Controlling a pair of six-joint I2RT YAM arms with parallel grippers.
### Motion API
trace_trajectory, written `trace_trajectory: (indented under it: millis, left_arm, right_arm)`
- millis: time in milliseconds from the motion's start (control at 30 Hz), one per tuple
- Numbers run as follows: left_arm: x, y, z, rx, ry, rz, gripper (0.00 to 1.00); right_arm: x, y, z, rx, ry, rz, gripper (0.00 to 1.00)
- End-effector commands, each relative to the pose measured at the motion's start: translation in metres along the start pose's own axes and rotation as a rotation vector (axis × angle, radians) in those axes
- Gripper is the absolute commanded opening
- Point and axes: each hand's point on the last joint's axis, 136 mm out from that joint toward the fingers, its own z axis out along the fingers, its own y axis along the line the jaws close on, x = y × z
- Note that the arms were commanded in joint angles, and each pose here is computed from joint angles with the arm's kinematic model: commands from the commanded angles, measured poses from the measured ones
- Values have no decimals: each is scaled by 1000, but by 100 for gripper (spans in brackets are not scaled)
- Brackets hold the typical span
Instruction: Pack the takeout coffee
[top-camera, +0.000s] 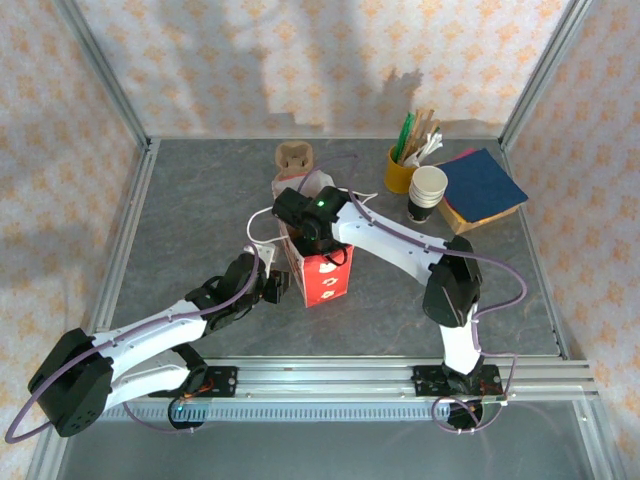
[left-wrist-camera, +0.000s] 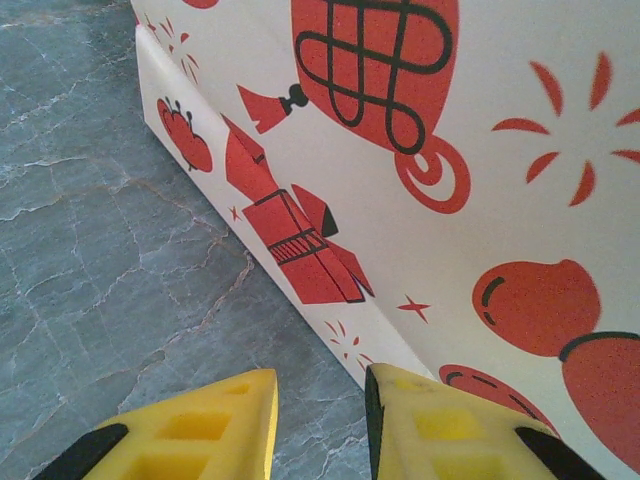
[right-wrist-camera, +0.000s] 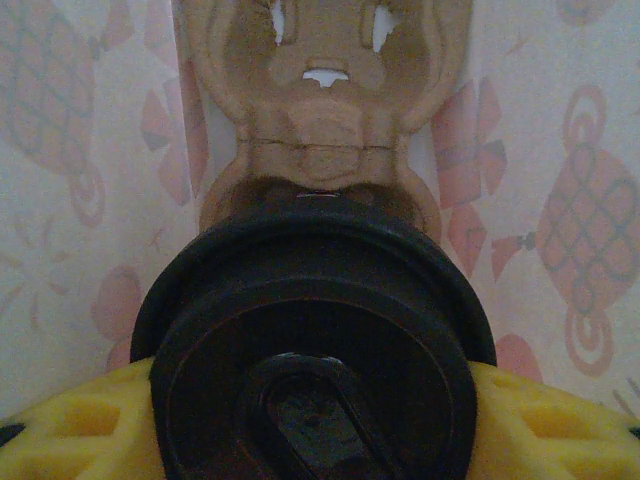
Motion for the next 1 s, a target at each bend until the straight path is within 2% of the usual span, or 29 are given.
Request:
trace_trajectory:
  millis: [0,967]
  left_arm:
    - [-6,-1,-1,-8,-22,18,32]
    - [-4,0,-1,-13,-18,17,32]
  right_arm:
    - [-3,-2,-3,10,1,-6,46]
    - [-3,-5,5,45,11,5,46]
